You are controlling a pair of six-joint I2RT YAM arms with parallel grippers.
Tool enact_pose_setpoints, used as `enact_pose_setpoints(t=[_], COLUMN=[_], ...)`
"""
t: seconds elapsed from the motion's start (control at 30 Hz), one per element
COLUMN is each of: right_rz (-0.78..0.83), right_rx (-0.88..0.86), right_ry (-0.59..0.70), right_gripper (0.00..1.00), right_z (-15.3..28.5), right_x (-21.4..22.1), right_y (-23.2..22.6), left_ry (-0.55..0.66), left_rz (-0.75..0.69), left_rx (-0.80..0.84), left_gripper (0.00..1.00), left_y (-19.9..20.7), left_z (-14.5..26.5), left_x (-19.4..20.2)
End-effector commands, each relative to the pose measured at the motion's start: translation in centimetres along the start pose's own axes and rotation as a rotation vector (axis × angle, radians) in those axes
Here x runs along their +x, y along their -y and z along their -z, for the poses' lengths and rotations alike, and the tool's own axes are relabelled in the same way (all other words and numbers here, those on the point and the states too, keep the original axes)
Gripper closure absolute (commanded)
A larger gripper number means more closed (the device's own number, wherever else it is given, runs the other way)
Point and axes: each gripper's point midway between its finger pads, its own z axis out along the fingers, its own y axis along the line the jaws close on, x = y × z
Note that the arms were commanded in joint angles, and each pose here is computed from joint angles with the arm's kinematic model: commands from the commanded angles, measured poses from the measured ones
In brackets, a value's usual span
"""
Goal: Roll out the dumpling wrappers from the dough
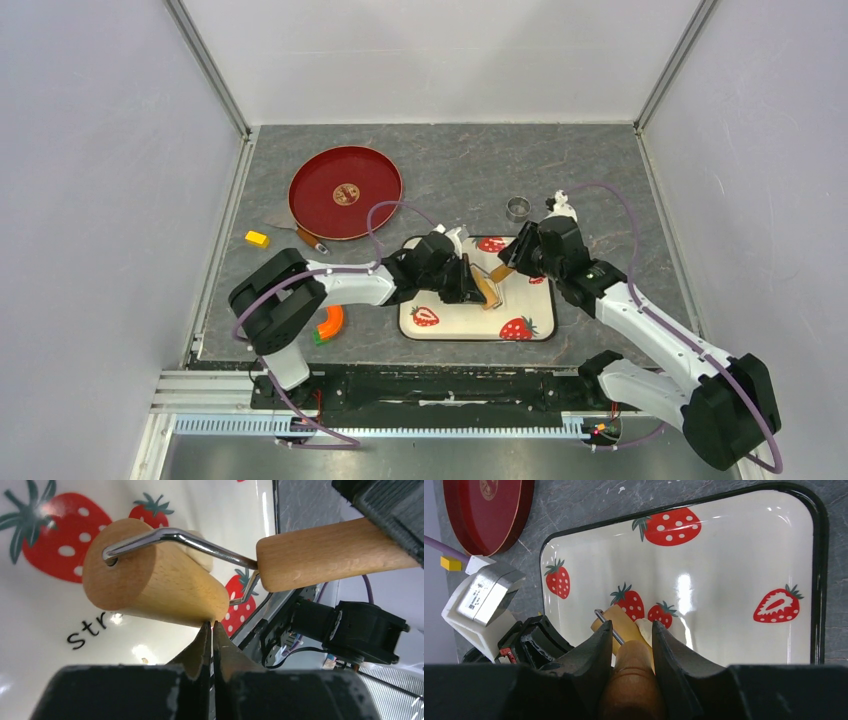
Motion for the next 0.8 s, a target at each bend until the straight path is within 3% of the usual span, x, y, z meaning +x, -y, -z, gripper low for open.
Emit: enact_pose_setpoints(t=[0.0,0.23,0.77], right_rz=[-0.045,-0.012,0.058], right_rx=[-0.049,0.022,0.147], right_ry=[0.015,0.069,0.034], right_gripper=[1.0,1.0,1.0], right_z=[0.4,1.1,0.1], right_x=[-0.8,-3.2,-2.9], right_y=[-1.1,0.1,3.3], left_ry=[0.053,0.05,0.09], left_rz=[0.02,0.011,-0.017], left_rx=[0.075,0.068,0.09], left_gripper=[0.95,0.97,0.94], left_y=[2.6,2.1,1.8], left_z=[-1.2,-1.8,-1.6], left_x=[-2.1,-2.0,-2.2])
